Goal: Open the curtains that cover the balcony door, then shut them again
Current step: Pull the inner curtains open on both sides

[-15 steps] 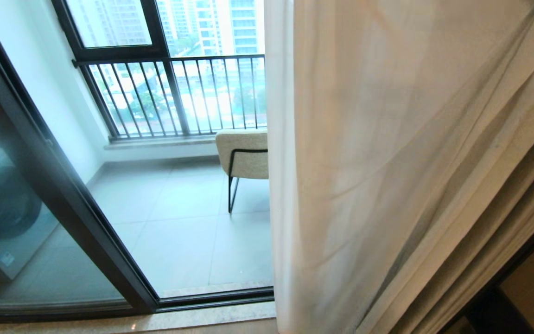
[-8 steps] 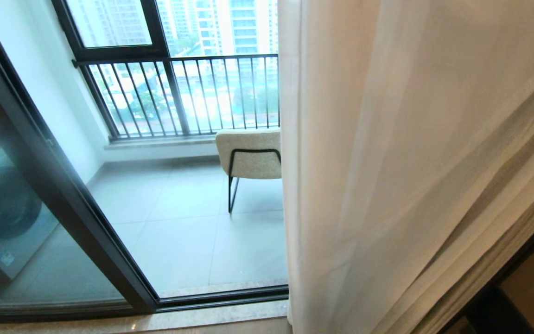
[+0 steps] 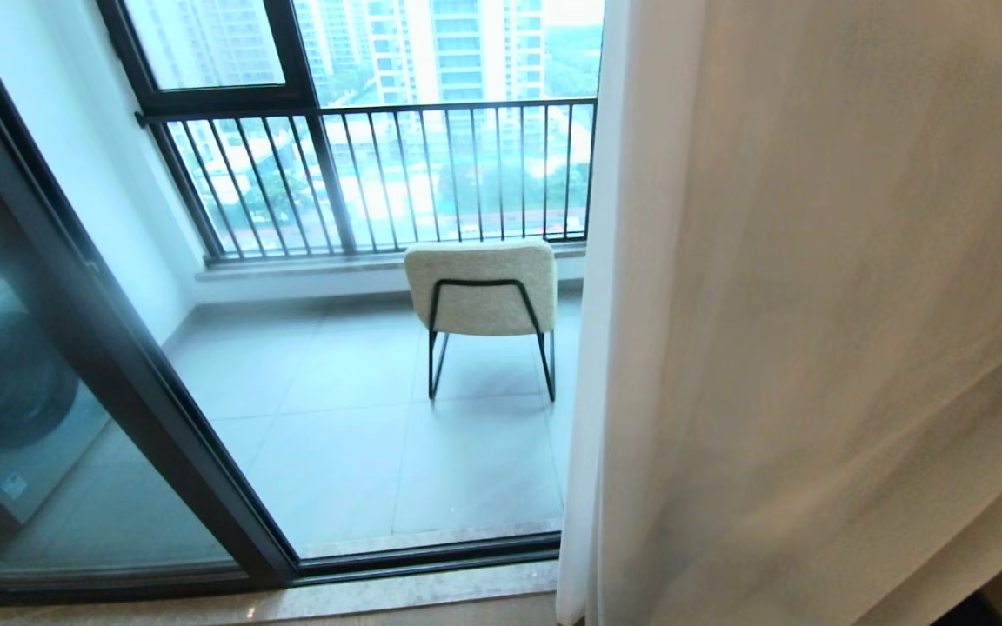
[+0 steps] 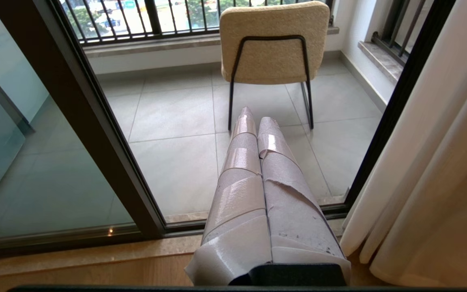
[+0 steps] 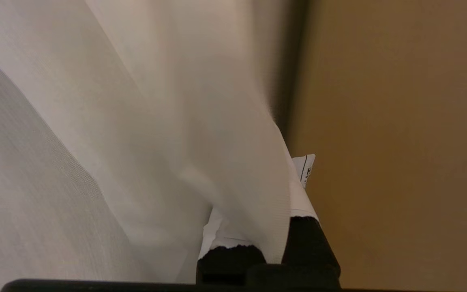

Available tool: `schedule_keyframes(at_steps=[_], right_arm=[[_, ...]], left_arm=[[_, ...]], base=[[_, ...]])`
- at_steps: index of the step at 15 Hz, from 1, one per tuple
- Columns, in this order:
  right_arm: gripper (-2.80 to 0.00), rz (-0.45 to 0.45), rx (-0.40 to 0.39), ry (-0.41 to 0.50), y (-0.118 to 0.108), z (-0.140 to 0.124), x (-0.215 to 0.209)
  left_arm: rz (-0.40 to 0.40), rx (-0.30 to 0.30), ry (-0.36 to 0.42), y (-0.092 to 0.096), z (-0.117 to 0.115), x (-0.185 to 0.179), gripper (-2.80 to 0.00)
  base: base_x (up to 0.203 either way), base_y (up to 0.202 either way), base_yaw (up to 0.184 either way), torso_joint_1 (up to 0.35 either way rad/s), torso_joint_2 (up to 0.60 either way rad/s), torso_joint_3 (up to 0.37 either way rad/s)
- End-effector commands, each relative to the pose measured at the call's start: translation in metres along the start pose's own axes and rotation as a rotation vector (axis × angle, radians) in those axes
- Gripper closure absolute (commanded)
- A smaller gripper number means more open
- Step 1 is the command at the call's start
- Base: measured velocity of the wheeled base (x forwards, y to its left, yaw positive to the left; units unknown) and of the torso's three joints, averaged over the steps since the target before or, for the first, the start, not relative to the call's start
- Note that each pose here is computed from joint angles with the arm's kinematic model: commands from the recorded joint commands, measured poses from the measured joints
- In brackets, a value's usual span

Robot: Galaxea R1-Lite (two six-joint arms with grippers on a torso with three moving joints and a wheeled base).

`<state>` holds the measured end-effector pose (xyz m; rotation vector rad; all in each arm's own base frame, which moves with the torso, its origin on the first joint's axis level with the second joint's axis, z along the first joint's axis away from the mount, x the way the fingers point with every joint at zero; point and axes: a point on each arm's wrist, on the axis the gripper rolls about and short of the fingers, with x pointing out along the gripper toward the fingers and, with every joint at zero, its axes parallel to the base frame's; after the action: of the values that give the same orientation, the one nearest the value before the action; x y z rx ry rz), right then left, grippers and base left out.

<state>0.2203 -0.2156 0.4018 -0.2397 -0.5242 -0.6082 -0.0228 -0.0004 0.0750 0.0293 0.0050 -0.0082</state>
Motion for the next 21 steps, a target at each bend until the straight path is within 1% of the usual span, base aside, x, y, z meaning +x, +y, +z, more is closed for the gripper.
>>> schedule_keyframes(at_steps=[1,9,11,12,14,17,19,21], right_arm=[[0.0,-0.056,-0.032,0.024,-0.024,-0.019,0.01],[0.0,-0.182,-0.106,0.061,-0.081,-0.046,0.015],[0.0,-0.204,-0.117,0.071,-0.091,-0.052,0.014],[0.0,-0.21,-0.122,0.074,-0.095,-0.054,0.013],[0.0,-0.187,-0.135,0.083,-0.104,-0.056,0.01],[0.0,-0.167,-0.136,0.085,-0.102,-0.053,0.008],[0.0,-0.093,-0.128,0.087,-0.093,-0.044,0.003],[0.0,-0.011,-0.108,0.09,-0.076,-0.033,-0.005]], left_arm=[[-0.001,0.001,0.001,0.0,0.0,0.0,0.0],[0.0,0.0,0.0,0.0,0.0,0.0,0.0],[0.0,0.001,0.001,0.0,0.0,0.0,0.0],[0.0,0.0,0.0,0.0,0.0,0.0,0.0],[0.0,0.0,0.0,0.0,0.0,0.0,0.0],[0.0,0.0,0.001,0.0,0.0,0.0,0.0],[0.0,0.001,0.001,0.0,0.0,0.0,0.0],[0.0,0.001,0.001,0.0,0.0,0.0,0.0]], base=[[0.0,0.0,0.0,0.0,0.0,0.0],[0.0,0.0,0.0,0.0,0.0,0.0],[0.0,0.0,0.0,0.0,0.0,0.0],[0.0,0.0,0.0,0.0,0.0,0.0],[0.0,0.0,0.0,0.0,0.0,0.0],[0.0,0.0,0.0,0.0,0.0,0.0],[0.0,0.0,0.0,0.0,0.0,0.0],[0.0,0.0,0.0,0.0,0.0,0.0]])
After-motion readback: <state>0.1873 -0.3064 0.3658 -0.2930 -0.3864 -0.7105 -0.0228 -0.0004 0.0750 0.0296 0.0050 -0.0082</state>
